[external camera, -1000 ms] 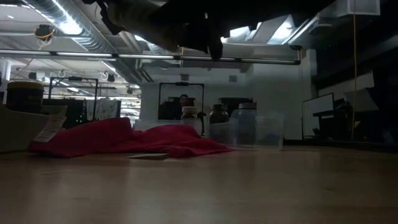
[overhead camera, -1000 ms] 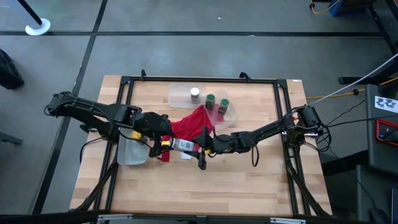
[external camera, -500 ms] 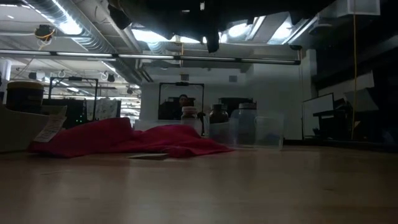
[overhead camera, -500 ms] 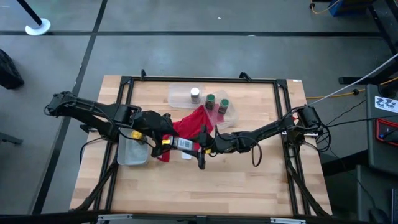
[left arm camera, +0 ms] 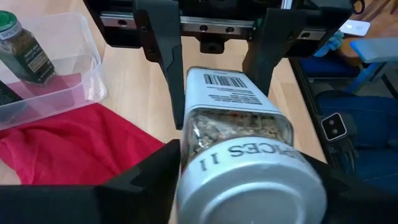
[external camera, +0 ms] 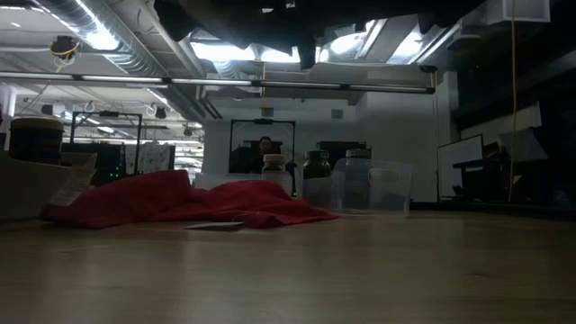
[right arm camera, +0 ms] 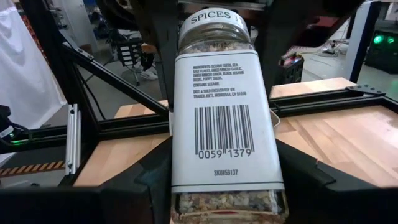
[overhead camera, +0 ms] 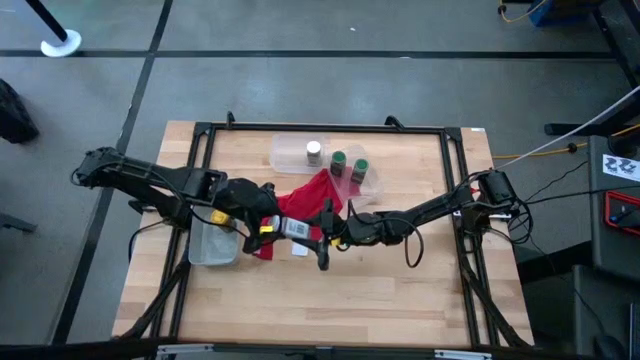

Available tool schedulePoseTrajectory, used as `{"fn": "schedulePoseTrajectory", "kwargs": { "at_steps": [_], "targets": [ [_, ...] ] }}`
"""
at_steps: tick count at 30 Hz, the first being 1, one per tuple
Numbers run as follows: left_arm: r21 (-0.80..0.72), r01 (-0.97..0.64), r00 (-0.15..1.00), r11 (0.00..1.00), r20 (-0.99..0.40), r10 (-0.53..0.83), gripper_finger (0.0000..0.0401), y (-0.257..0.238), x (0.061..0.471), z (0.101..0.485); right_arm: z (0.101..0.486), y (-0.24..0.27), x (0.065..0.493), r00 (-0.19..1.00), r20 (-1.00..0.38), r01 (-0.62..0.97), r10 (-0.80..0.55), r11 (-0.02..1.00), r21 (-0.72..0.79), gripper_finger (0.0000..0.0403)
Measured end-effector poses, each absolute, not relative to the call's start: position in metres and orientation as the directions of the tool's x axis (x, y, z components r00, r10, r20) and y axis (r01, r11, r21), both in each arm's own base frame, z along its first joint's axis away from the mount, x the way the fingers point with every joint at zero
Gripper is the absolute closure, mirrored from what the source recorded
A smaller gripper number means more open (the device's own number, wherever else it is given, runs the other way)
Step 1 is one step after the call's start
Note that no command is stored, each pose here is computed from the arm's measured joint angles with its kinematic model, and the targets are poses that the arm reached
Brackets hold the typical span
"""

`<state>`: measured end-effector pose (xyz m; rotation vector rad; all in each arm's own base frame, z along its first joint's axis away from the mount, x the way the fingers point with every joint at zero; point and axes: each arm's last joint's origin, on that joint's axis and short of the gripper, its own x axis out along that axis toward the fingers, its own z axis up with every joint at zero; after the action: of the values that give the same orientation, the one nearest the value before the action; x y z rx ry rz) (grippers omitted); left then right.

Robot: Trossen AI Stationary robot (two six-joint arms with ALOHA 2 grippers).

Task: Sort spices by type
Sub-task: Put the white seasoning bottle into the left transparent bin

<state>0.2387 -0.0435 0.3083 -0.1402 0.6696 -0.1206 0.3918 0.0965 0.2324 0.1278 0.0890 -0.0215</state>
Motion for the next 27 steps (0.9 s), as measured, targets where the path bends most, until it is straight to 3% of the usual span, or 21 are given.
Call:
{"fn": "schedulePoseTrajectory", "kwargs": {
  "at_steps": [3,11,27],
  "targets": [
    [-0.156,0.066,0.782,0.986,-0.605,-0.148,0.0211,-0.0433,0.239,0.3084,0.2323,0.0961,0.3917,0.995,-0.09,0.042,-0.03,0.99,0.137,0.0197],
    [-0.146,0.072,0.783,0.987,-0.604,-0.147,0.0212,-0.0432,0.2392,0.3084,0.232,0.0961,0.3917,0.995,-0.093,0.044,-0.032,0.991,0.13,0.0194],
    [-0.161,0.052,0.788,0.986,-0.599,-0.14,0.0212,-0.0357,0.2409,0.3088,0.232,0.0964,0.3918,0.995,-0.096,0.025,-0.011,0.989,0.146,0.0146]
  ]
}}
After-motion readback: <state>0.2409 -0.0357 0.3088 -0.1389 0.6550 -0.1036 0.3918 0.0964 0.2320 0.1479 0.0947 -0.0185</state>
